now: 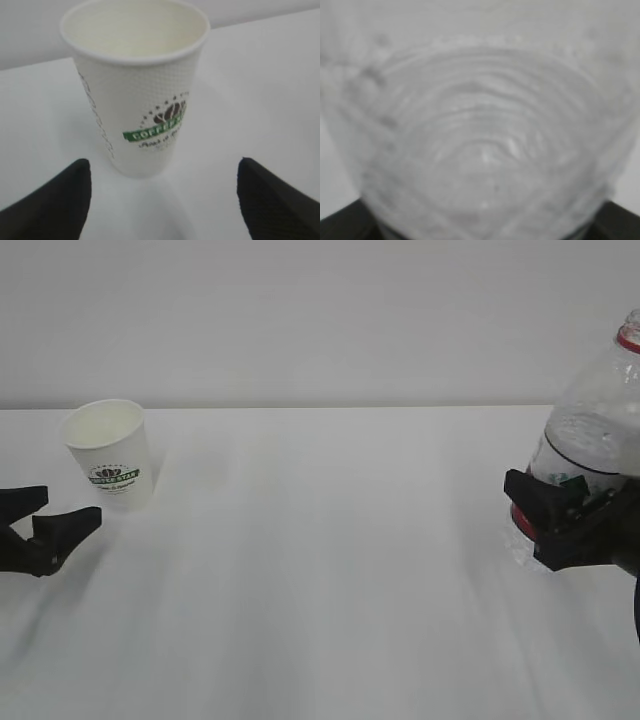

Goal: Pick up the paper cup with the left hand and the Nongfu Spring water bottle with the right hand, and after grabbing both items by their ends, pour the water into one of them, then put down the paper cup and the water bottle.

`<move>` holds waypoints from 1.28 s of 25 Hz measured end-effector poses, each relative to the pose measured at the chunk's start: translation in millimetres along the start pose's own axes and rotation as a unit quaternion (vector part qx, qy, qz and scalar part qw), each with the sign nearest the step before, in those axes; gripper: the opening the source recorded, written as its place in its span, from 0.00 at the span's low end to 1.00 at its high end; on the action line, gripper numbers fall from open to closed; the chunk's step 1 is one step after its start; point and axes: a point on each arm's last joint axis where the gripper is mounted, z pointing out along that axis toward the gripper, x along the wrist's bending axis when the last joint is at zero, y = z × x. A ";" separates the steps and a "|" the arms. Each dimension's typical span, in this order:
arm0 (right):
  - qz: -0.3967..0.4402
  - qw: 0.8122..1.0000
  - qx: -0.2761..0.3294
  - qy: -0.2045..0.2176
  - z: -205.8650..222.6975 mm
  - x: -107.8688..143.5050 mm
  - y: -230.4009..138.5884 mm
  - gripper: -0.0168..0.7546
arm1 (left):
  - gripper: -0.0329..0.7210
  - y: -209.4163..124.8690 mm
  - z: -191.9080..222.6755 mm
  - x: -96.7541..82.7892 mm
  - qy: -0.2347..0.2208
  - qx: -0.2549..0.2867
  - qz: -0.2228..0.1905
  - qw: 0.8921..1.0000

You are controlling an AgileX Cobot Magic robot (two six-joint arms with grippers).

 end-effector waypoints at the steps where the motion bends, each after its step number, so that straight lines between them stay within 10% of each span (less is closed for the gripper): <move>1: 0.000 1.000 0.000 0.000 0.0 0.0 0.0 0.68 | 0.95 3.5 3.0 2.4 0.001 -0.007 0.000 1.000; 32: 0.001 1.000 0.000 -0.002 0.0 -0.4 0.0 0.68 | 0.95 11.0 48.4 12.6 -0.003 -0.024 0.002 1.000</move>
